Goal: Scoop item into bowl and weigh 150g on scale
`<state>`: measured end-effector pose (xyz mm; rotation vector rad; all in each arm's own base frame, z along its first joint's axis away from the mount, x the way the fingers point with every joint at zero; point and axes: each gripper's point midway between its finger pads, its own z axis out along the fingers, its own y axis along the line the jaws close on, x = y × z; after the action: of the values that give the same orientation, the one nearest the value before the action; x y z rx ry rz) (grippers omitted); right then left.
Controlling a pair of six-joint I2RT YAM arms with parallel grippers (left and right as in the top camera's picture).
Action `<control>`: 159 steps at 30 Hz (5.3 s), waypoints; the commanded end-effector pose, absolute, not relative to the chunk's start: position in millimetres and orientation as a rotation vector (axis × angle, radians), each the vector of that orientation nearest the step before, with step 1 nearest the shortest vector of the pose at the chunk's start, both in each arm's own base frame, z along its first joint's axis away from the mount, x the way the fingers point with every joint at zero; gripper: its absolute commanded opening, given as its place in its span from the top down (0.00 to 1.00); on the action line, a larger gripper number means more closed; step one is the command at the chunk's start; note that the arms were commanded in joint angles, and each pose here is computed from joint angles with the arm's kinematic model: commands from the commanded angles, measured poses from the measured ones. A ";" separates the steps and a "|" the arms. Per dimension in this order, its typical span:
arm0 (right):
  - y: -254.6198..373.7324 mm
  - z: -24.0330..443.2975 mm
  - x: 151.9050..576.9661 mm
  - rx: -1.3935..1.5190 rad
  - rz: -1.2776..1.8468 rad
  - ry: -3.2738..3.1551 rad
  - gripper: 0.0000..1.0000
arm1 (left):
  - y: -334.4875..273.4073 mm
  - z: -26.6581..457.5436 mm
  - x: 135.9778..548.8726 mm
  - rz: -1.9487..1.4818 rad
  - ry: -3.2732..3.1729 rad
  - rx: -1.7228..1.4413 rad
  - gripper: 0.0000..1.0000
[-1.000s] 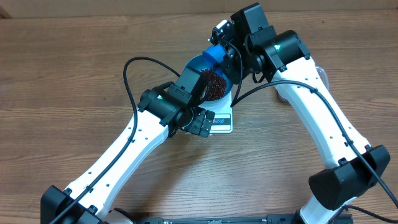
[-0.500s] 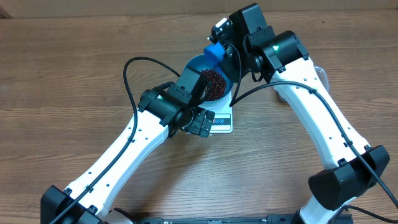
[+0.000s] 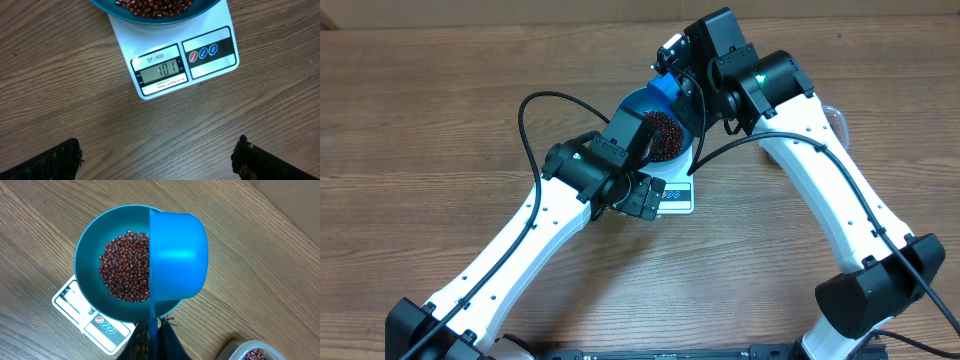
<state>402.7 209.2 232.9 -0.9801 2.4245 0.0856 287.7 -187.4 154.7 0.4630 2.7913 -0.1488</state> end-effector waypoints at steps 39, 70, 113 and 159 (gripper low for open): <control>-37.3 283.0 396.3 0.323 -0.014 2.585 0.96 | -187.5 164.6 288.1 -0.175 2.766 0.450 0.00; -26.7 170.3 394.4 0.135 -0.833 2.787 0.96 | -187.4 164.6 288.1 -0.175 2.766 0.451 0.01; -2.3 120.6 389.3 -0.036 -0.771 2.970 0.96 | -187.5 164.6 288.1 -0.175 2.766 0.450 0.00; 29.0 126.8 408.5 -0.102 0.751 2.898 0.96 | -187.5 164.6 288.1 -0.175 2.766 0.450 0.00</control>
<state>400.2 14.1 117.0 -0.0427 2.9958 0.5469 287.8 -187.4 154.8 0.4630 2.7909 -0.1490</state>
